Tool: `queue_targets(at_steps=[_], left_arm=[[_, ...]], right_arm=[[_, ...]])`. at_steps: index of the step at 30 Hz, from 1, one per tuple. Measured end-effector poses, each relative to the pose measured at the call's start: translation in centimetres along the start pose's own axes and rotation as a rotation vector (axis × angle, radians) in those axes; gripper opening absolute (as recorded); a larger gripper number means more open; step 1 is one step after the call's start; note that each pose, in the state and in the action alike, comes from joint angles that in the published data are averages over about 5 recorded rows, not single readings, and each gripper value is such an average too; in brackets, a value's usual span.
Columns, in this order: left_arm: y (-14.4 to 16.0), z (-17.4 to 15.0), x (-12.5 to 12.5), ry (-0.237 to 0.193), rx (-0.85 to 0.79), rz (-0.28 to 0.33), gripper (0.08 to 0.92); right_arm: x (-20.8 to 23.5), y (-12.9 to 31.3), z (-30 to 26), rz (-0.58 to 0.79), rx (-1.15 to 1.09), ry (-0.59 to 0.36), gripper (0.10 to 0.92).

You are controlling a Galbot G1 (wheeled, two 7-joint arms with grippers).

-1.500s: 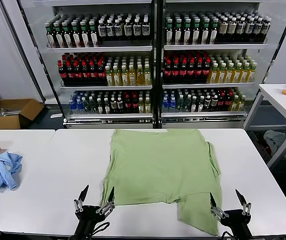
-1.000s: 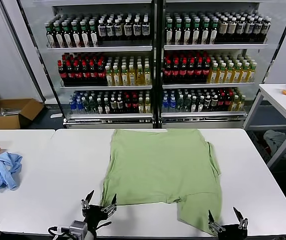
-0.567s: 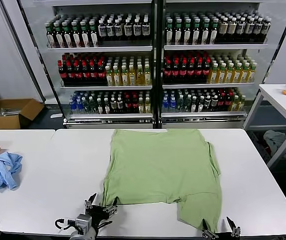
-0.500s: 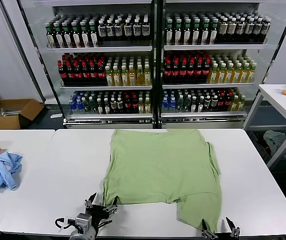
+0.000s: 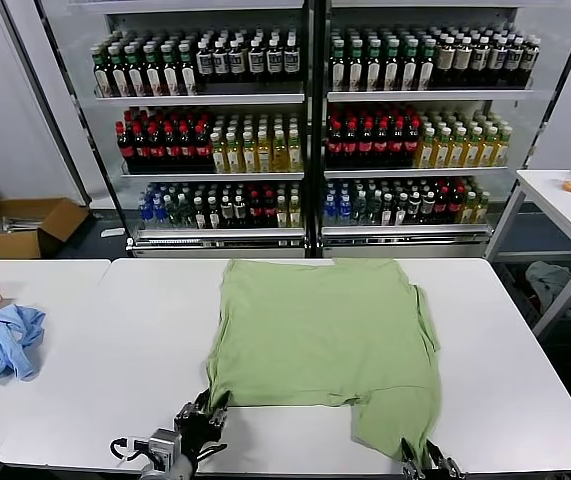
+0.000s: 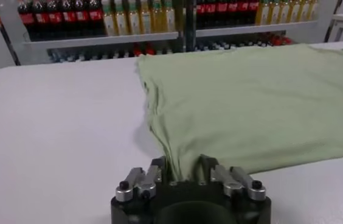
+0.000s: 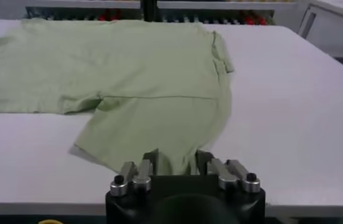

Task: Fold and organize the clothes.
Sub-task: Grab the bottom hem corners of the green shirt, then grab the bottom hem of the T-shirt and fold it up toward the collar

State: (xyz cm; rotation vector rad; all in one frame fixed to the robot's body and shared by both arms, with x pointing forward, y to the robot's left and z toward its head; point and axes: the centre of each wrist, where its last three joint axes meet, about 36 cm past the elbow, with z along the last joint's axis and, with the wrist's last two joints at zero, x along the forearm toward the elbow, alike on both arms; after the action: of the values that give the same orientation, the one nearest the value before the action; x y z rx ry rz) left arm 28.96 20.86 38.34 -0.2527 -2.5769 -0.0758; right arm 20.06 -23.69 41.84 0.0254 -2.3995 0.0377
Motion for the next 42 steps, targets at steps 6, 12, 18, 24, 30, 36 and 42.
queue_targets(at_steps=[6,12,18,24,30,36,42], left_arm=[[0.2,-0.1,0.6,-0.028,0.034,0.010,0.154],[0.9,-0.8,1.8,-0.081,0.069,0.024,0.128],[1.9,-1.9,3.5,-0.138,0.106,0.031,0.128],[3.0,-3.4,5.0,-0.193,0.131,0.040,0.128],[3.6,-4.2,5.2,-0.222,0.137,0.063,0.128],[4.1,-4.6,4.1,-0.235,0.127,0.075,0.128],[4.9,-4.8,1.6,-0.243,0.107,0.083,0.128]], right_arm=[[0.6,-0.1,-0.6,-0.037,-0.031,0.005,0.179],[1.3,-0.7,-1.9,-0.068,-0.040,-0.079,0.104],[2.0,-1.9,-4.2,-0.081,-0.032,-0.225,0.104],[2.0,-3.3,-6.0,-0.072,-0.016,-0.325,0.104],[1.1,-4.3,-7.5,-0.068,0.004,-0.394,0.104],[-0.9,-5.3,-9.1,-0.062,0.030,-0.445,0.104],[-4.0,-6.1,-11.0,-0.061,0.071,-0.476,0.104]])
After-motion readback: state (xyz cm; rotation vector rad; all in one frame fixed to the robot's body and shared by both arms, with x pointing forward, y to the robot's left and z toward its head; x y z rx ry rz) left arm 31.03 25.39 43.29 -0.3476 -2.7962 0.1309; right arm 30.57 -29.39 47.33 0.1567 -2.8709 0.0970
